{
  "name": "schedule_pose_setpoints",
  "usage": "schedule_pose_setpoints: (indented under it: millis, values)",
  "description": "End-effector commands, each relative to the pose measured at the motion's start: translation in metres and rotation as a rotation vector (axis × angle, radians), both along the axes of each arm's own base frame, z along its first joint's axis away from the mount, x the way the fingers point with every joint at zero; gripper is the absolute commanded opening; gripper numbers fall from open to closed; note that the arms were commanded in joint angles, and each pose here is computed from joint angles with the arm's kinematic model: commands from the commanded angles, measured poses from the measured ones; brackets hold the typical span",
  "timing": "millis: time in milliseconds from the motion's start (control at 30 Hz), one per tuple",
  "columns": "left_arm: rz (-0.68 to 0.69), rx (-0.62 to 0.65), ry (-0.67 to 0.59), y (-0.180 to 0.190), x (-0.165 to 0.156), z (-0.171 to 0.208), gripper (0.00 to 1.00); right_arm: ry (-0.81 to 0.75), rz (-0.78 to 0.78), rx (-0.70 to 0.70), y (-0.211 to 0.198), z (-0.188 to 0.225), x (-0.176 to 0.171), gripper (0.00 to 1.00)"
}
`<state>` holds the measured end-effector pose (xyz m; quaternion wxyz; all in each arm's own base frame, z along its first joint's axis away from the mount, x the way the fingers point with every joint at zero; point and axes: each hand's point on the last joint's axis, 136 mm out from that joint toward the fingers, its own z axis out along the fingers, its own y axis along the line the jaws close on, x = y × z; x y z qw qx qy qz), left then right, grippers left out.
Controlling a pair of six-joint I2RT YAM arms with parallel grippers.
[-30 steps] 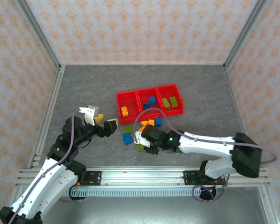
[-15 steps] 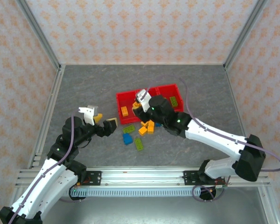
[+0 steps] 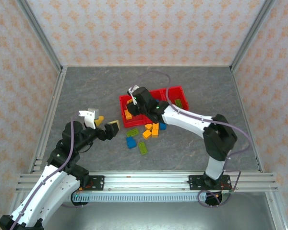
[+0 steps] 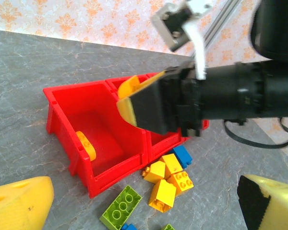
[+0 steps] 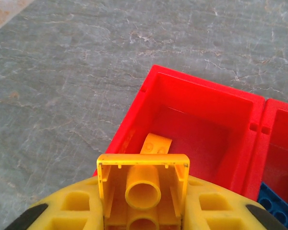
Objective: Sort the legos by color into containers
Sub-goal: Place the lego in the container.
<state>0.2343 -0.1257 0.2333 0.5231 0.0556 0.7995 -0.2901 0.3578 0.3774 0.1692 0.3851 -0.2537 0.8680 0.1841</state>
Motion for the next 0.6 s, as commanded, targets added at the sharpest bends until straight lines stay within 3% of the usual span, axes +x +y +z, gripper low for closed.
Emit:
schedule_pose_setpoints:
  millis: [0,167,267,300,333,567]
  values:
    - [0.001,0.02,-0.022,0.001,0.0,0.003,0.99,0.095,-0.078,-0.045,-0.006,-0.02,0.017,0.09]
    - [-0.004,0.023,-0.011,0.0,0.001,0.0,0.99,0.15,-0.124,-0.103,-0.003,-0.047,0.029,0.13]
    - [-0.005,0.023,-0.011,-0.001,0.001,0.0,0.99,0.152,-0.159,-0.1,-0.004,-0.052,0.035,0.29]
    - [-0.003,0.023,-0.011,0.0,0.001,0.0,0.99,0.152,-0.171,-0.104,-0.004,-0.053,0.037,0.41]
    - [-0.003,0.023,-0.013,0.0,0.001,0.0,0.99,0.156,-0.182,-0.108,-0.004,-0.054,0.038,0.47]
    - [-0.001,0.023,-0.012,0.0,0.001,0.0,0.99,0.172,-0.216,-0.074,0.001,-0.038,0.043,0.64]
